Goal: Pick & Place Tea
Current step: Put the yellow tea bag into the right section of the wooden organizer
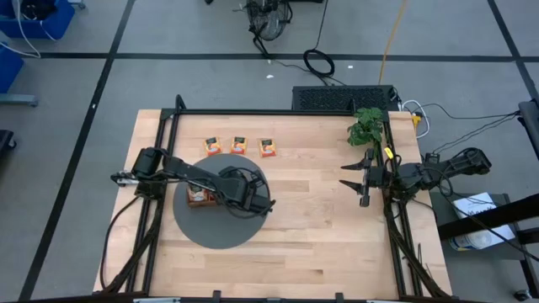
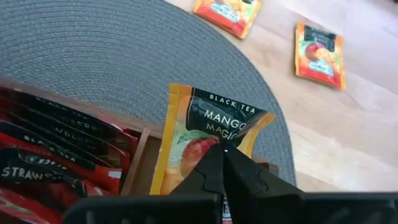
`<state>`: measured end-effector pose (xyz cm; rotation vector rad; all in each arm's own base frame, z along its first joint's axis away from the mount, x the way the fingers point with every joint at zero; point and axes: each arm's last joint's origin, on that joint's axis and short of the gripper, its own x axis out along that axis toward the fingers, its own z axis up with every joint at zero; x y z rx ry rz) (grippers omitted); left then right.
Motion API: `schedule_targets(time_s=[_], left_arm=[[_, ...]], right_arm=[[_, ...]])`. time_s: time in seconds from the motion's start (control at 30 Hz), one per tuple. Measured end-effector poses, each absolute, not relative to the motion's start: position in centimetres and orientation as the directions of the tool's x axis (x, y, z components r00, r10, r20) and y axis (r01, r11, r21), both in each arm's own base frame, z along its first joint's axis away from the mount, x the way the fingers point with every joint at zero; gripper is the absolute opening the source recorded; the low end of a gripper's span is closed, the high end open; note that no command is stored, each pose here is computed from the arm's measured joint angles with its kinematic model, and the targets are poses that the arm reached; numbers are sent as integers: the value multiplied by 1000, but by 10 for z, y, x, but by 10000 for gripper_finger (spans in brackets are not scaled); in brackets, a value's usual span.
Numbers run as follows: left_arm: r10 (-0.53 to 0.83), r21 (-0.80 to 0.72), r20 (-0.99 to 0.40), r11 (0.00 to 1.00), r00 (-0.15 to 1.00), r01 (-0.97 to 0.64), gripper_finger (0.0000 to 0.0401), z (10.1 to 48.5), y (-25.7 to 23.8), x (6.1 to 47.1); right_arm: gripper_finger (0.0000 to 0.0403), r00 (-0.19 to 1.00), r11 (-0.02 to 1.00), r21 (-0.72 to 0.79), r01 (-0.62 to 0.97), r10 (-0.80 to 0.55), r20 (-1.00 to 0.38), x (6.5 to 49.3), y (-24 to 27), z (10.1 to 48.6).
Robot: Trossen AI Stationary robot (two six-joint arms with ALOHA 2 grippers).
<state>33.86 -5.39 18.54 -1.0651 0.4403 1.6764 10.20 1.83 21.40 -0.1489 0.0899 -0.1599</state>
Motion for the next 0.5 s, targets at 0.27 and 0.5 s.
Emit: schedule_targets(time_s=[0.27,0.5], left_arm=[[567,-203,-823,-360,-41,-911,14,181,-59,337],[561,-194,-826,-378,-57,-905,15,175,-62,332]], right_arm=[[187,983,976,-155,152,-165,-77,102,18,214],[187,983,976,-155,152,-165,-77,102,18,214]])
